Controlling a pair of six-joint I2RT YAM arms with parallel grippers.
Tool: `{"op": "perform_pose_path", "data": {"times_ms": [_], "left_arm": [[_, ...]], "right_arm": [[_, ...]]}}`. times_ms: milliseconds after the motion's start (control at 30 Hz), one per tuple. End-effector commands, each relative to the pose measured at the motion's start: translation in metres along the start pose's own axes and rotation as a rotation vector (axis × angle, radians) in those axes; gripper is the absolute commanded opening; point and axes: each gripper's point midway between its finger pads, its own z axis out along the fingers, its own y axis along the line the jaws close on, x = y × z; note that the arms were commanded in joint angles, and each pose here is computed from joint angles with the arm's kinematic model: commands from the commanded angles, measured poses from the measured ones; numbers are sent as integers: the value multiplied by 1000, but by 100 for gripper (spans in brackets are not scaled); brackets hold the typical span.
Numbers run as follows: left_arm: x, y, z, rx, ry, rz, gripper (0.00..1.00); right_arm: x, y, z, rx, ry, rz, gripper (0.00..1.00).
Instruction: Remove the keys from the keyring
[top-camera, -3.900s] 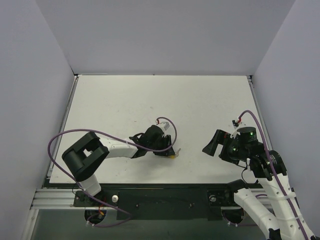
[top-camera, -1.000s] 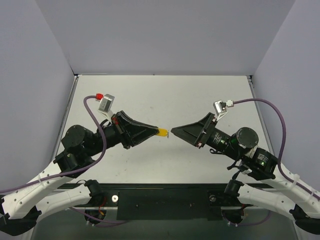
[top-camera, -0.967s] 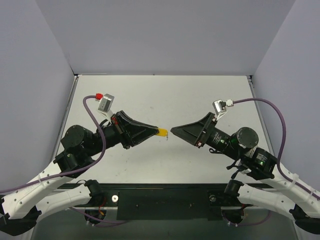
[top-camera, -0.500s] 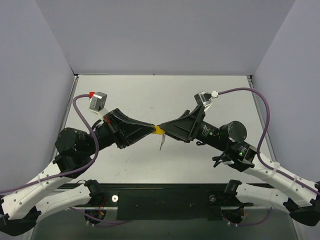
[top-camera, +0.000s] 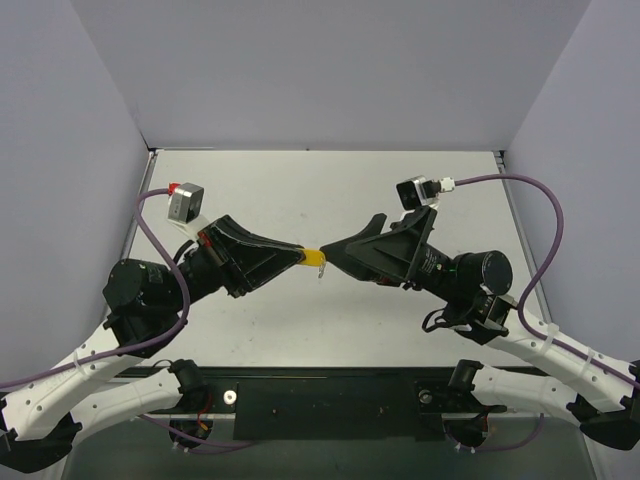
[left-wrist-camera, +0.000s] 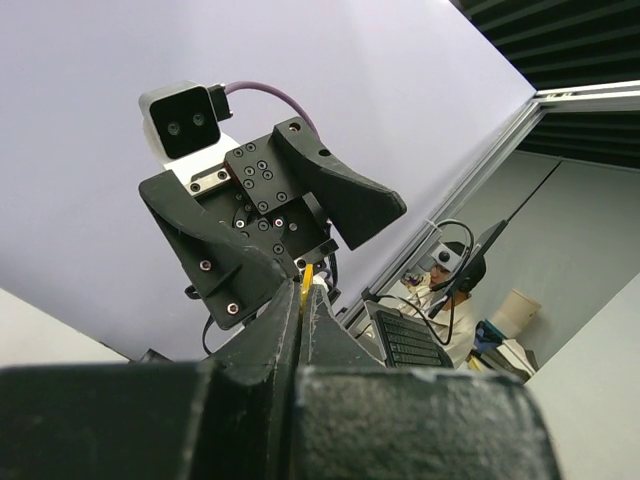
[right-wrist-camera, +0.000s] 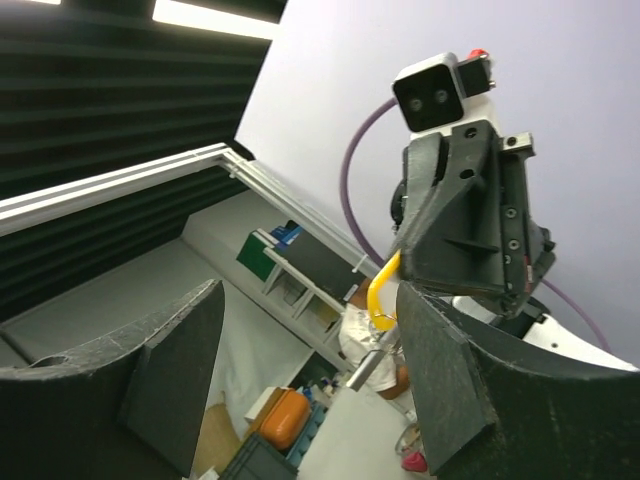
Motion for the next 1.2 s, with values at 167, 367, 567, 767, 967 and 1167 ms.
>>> {"op": "perform_pose_path", "data": {"times_ms": [167, 367, 567, 767, 967, 1167], "left_arm": [[-18, -27, -2, 79, -65, 10, 0], [-19, -34, 0, 107, -63, -8, 0], [-27, -44, 0, 133, -86, -15, 0], [-30, -40, -1, 115, -109, -16, 0], [-37, -34, -5, 83, -162, -15, 0], [-39, -27, -6, 56, -185, -23, 0]], "right_arm": [[1, 49, -2, -173, 7, -9, 62], [4, 30, 1, -84, 26, -74, 63], [8, 31, 12, -85, 70, -86, 63], [9, 37, 15, -125, 77, -62, 63], [12, 40, 12, -133, 76, -54, 59], [13, 39, 9, -130, 73, -53, 55]]}}
